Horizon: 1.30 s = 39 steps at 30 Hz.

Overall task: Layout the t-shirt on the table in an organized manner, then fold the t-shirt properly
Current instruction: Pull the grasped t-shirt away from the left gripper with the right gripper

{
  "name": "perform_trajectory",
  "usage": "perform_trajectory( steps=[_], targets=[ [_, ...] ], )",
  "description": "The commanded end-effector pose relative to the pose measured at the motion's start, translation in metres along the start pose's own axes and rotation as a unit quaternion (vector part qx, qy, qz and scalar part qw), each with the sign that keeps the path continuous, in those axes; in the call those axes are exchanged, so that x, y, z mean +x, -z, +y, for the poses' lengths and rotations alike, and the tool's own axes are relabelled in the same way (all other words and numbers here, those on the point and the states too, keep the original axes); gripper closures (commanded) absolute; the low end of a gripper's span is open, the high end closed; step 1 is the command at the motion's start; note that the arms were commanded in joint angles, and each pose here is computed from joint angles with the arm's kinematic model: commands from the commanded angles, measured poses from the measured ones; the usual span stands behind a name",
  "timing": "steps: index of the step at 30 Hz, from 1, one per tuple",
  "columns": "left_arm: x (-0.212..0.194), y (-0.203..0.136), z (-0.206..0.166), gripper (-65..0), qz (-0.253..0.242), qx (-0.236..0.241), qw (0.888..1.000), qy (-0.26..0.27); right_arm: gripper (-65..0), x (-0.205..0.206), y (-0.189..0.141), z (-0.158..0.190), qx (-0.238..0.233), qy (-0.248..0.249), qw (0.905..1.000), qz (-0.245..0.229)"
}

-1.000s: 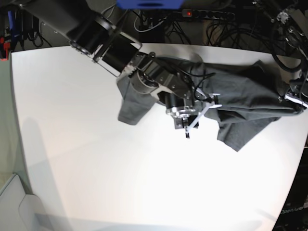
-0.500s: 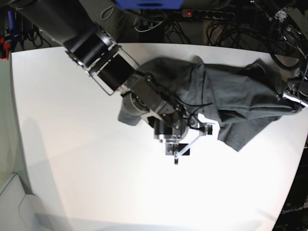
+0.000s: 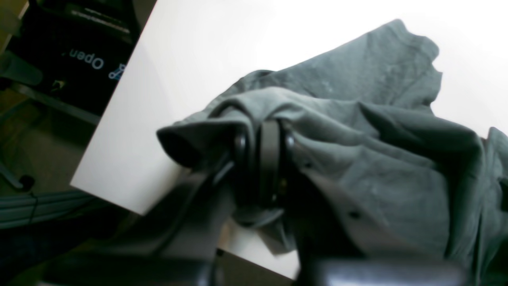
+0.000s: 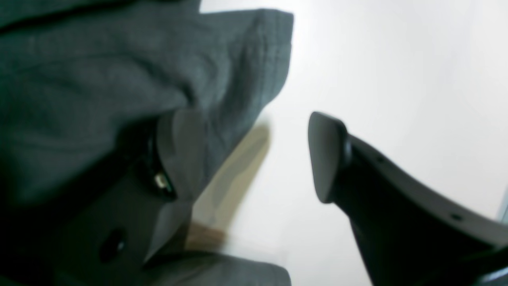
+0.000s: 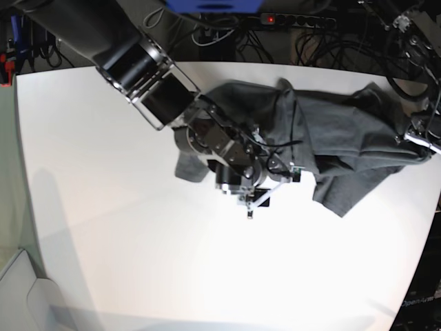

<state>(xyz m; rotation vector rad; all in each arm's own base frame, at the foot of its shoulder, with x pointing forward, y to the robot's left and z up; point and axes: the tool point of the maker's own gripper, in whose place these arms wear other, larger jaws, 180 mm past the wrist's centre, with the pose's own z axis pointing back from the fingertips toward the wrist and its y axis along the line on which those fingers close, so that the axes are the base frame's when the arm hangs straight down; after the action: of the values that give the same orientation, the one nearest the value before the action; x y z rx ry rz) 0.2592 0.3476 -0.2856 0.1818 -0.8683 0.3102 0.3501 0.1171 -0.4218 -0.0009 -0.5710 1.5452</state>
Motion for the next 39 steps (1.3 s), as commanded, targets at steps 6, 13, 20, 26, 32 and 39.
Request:
perform_trajectory(
  steps=[6, 13, 20, 26, 32, 39],
  targets=[
    [0.015, -0.002, 0.001, -0.2, -0.026, 0.001, 1.0, 0.005, -38.7, -0.008, 0.007, 0.011, 0.02, 0.004, 0.9997, 0.016],
    [0.016, -0.003, 0.001, -0.2, -0.027, 0.0, 1.0, 0.004, -5.2, -0.013, 0.014, 0.036, 0.041, 0.007, 0.9989, 0.02],
    [0.016, -0.003, 0.0, -0.2, -0.027, 0.0, 1.0, 0.005, 0.0, -0.007, 0.004, 0.015, 0.016, 0.001, 0.9997, 0.021],
    [0.014, -0.003, -0.002, -0.2, -0.026, -0.003, 1.0, 0.002, 0.0, -0.007, -0.04, -0.048, -0.079, -0.01, 0.9967, 0.015],
    [0.013, -0.002, -0.007, -0.2, -0.027, -0.009, 1.0, -0.005, 0.0, -0.04, -0.075, -0.109, -0.147, 0.028, 0.9884, 0.025],
    [0.013, -0.003, -0.008, -0.2, -0.028, -0.01, 1.0, -0.006, 0.0, -0.104, -0.116, -0.171, -0.21, 0.101, 0.971, 0.054]
  ],
)
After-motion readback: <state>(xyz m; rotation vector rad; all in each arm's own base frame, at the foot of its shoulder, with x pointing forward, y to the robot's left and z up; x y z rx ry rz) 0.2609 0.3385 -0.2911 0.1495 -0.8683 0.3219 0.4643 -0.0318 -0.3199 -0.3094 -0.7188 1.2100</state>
